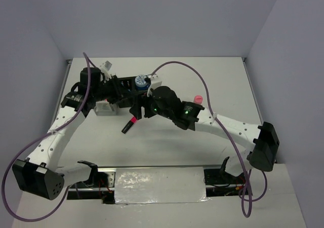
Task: Sort the stationery into containers
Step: Place the pen in the storage box.
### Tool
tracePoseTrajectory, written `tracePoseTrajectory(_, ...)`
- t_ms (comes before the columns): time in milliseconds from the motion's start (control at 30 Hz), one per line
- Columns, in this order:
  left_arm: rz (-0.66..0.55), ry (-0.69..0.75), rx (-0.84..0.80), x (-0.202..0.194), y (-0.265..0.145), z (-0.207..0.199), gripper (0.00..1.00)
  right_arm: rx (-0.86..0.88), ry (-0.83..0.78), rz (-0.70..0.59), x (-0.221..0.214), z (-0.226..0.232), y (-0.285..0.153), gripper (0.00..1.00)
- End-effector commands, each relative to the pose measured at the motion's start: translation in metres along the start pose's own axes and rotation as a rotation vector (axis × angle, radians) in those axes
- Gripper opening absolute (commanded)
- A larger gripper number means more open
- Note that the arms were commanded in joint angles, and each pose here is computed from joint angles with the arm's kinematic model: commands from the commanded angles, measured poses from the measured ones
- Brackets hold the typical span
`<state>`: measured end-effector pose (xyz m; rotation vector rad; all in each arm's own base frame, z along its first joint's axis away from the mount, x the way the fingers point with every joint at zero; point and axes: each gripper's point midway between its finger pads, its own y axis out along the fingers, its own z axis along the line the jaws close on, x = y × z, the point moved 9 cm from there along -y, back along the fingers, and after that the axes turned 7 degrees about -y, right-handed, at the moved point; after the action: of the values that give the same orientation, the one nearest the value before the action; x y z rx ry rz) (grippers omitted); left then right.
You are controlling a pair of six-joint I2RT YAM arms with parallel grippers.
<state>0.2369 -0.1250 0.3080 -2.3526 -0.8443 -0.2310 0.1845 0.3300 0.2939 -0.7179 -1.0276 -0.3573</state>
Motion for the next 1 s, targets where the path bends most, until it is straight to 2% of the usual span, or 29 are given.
tracePoseTrajectory(0,-0.25,0.181,0.229,0.037,-0.02,0.007,0.0,-0.024,0.087,-0.099,0.019,-0.036,-0.016,0.79)
tracePoseTrajectory(100,-0.406,0.234,0.387,0.06,-0.032,0.018,0.0,-0.126,0.117,-0.112,0.017,-0.077,-0.024,0.79)
tracePoseTrajectory(133,-0.493,0.244,0.476,0.069,-0.037,0.024,0.0,-0.182,0.11,-0.083,0.014,-0.09,-0.025,0.79)
tracePoseTrajectory(200,-0.6,0.258,0.554,0.082,-0.04,0.028,0.0,-0.318,0.139,-0.088,0.032,-0.119,-0.025,0.8)
tracePoseTrajectory(233,-0.667,0.258,0.63,0.09,-0.04,0.035,0.0,-0.405,0.162,0.016,0.018,-0.135,-0.014,0.78)
tracePoseTrajectory(267,-0.698,0.255,0.663,0.094,-0.041,0.037,0.0,-0.465,0.171,0.038,0.021,-0.147,-0.009,0.76)
tracePoseTrajectory(300,-0.73,0.269,0.68,0.099,-0.039,0.038,0.0,-0.497,0.184,0.023,0.036,-0.157,-0.005,0.71)
tracePoseTrajectory(333,-0.763,0.277,0.699,0.103,-0.039,0.04,0.0,-0.55,0.191,0.129,0.02,-0.17,0.011,0.57)
tracePoseTrajectory(400,-0.8,0.311,0.698,0.109,-0.034,0.044,0.0,-0.558,0.188,0.149,0.031,-0.176,0.027,0.44)
tracePoseTrajectory(467,-0.823,0.33,0.717,0.111,-0.033,0.047,0.0,-0.566,0.178,0.251,0.014,-0.186,0.049,0.22)
tracePoseTrajectory(500,-0.838,0.332,0.713,0.112,-0.031,0.051,0.0,-0.569,0.18,0.258,0.018,-0.186,0.055,0.0)
tracePoseTrajectory(800,-0.8,0.367,0.684,0.109,-0.012,0.073,0.0,-0.556,0.157,0.341,0.003,-0.192,0.087,0.0)
tracePoseTrajectory(967,-0.826,0.372,0.657,0.105,-0.001,0.087,0.0,-0.423,0.141,0.343,-0.005,-0.181,0.096,0.01)
